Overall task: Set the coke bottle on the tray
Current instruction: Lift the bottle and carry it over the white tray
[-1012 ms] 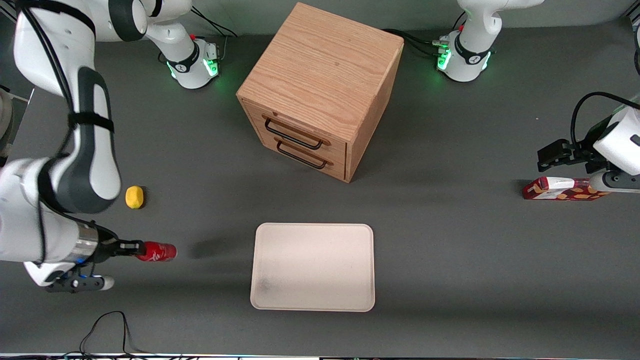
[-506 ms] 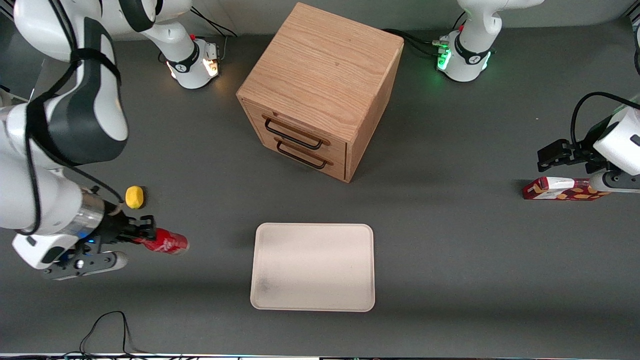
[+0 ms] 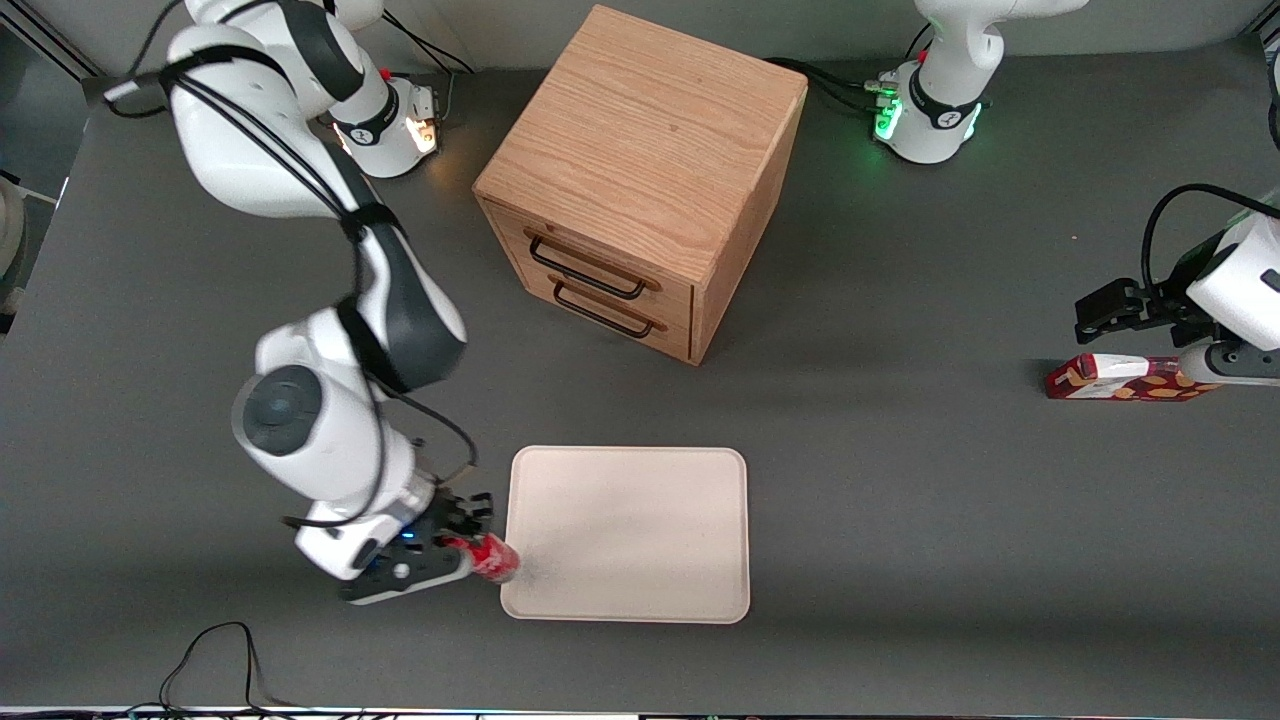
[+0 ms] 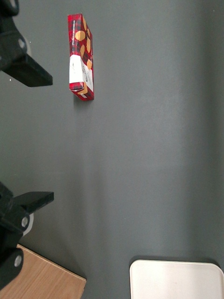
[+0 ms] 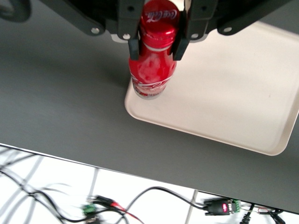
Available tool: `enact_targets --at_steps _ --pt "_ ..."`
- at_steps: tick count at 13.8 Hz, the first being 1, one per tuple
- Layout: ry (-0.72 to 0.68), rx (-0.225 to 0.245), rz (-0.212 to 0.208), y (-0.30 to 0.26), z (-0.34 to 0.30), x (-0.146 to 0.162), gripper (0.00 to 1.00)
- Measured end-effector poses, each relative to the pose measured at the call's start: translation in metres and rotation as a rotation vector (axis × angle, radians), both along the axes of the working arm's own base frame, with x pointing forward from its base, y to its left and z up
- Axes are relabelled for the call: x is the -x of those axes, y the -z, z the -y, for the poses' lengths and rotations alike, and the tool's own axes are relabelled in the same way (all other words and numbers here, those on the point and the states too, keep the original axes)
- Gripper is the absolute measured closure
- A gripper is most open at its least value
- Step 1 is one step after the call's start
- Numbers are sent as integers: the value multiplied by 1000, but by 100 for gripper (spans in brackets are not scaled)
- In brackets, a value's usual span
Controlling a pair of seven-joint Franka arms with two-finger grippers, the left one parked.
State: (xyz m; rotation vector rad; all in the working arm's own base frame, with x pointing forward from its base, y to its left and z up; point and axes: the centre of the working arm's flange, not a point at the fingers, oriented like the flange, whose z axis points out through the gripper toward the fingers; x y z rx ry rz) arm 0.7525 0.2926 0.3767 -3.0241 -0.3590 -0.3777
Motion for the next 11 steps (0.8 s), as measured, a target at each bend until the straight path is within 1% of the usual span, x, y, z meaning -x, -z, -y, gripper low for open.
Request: enact_targets --at_steps 2,4,7,8,11 --pt "-3 -15 15 33 -10 -4 67" --pt "-2 -23 27 48 -11 -7 67" --pt "3 -23 21 58 -10 -8 67" --pt "14 -25 16 61 -9 -8 63" --pt "38 -34 20 61 -9 -8 30"
